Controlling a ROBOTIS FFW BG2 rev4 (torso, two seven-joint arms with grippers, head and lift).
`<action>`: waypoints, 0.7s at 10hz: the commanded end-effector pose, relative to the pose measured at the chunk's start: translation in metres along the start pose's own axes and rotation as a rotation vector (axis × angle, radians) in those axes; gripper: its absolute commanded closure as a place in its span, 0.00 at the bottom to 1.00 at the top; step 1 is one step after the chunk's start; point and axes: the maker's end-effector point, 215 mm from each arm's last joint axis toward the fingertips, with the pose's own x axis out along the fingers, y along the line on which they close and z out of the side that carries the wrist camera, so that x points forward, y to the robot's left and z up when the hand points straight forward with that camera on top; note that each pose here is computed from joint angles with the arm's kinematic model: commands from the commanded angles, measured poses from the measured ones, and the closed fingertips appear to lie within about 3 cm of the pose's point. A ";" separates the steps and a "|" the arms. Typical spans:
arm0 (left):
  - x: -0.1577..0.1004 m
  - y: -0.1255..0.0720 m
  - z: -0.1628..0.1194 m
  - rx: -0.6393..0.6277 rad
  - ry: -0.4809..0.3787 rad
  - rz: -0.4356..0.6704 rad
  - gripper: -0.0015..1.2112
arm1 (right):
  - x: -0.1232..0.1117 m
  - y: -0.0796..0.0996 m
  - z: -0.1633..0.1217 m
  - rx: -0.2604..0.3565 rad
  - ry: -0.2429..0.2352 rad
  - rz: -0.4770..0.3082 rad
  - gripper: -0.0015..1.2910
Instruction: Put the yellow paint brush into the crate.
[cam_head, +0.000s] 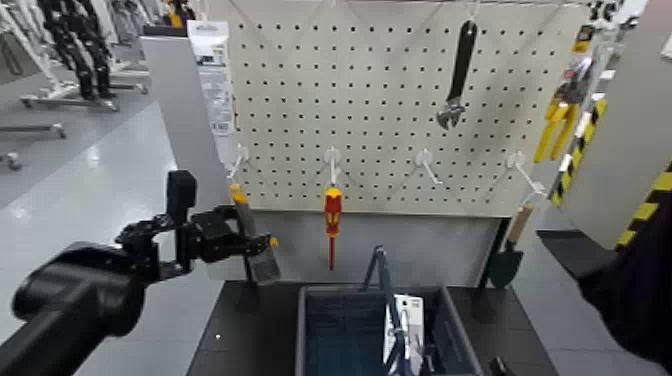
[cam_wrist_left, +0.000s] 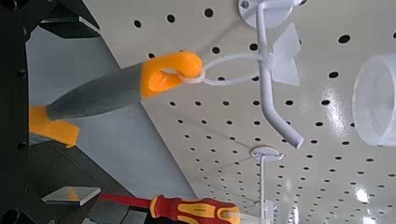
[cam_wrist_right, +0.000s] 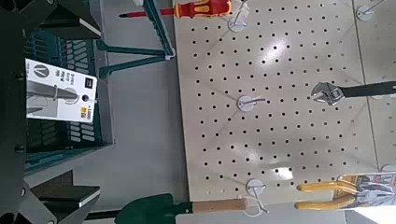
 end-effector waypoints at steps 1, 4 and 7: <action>0.010 -0.004 0.008 0.012 -0.001 -0.029 0.10 | 0.001 0.001 0.000 0.000 0.001 0.002 0.10; 0.012 -0.006 0.011 -0.007 -0.013 -0.033 0.67 | 0.000 0.001 0.000 0.001 0.002 0.001 0.10; 0.011 -0.003 0.010 -0.020 -0.013 -0.014 0.89 | -0.001 0.000 -0.001 0.001 0.005 0.000 0.10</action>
